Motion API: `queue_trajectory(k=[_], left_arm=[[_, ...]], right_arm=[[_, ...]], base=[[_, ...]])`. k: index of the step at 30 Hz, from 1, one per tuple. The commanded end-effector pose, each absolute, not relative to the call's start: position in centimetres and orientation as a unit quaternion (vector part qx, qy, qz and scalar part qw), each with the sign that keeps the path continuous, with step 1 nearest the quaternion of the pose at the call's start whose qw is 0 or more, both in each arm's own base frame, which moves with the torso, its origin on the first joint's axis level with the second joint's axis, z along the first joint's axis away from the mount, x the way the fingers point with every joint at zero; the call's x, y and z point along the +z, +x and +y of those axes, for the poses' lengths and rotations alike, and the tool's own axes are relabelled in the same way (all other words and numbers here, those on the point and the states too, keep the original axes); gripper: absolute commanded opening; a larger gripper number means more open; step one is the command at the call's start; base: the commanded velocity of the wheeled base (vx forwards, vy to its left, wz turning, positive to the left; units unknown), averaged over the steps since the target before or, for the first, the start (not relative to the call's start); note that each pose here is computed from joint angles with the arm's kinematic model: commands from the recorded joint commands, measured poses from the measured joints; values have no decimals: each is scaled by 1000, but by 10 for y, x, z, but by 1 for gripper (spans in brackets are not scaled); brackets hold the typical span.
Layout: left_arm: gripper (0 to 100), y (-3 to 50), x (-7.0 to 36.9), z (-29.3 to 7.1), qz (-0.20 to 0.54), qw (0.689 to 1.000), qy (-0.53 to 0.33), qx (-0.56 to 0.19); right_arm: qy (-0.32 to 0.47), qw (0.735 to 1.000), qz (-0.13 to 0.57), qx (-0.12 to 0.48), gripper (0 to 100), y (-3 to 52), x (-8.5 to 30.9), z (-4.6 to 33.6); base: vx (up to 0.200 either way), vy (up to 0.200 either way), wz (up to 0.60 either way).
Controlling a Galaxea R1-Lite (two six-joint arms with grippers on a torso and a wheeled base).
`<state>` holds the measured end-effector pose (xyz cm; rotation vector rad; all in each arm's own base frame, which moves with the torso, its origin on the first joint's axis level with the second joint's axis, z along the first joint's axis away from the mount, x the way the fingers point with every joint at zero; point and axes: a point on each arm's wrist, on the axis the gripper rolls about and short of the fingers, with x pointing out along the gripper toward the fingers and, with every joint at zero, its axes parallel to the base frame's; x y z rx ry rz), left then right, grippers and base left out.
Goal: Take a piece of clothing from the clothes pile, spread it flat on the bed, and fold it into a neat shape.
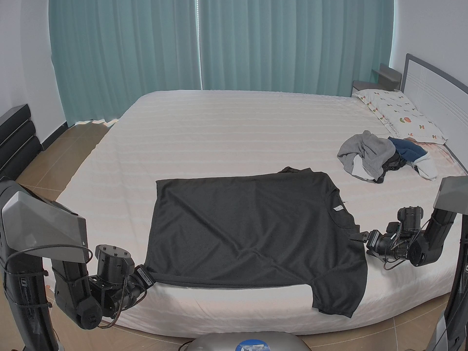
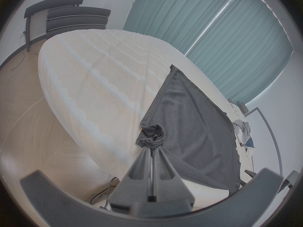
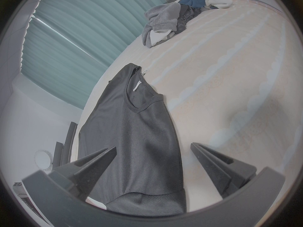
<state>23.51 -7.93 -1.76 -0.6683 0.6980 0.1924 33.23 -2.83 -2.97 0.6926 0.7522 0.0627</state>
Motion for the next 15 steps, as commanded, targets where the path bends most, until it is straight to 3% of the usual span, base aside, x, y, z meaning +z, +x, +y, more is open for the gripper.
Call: queue_trajectory(k=[1,8,15], left_arm=[[0,235,-20,-80,338,880,-320,94],[0,235,-20,-80,338,880,-319,93],[0,237,-21,-80,338,880,-320,93]], right_arm=[[330,870,366,34,0,336,-37,-25],[331,876,348,39,0,345,-36,-25],[347,893,283,51,0,357,-35,-26]], base=[[0,0,0],[0,0,0],[0,0,0]])
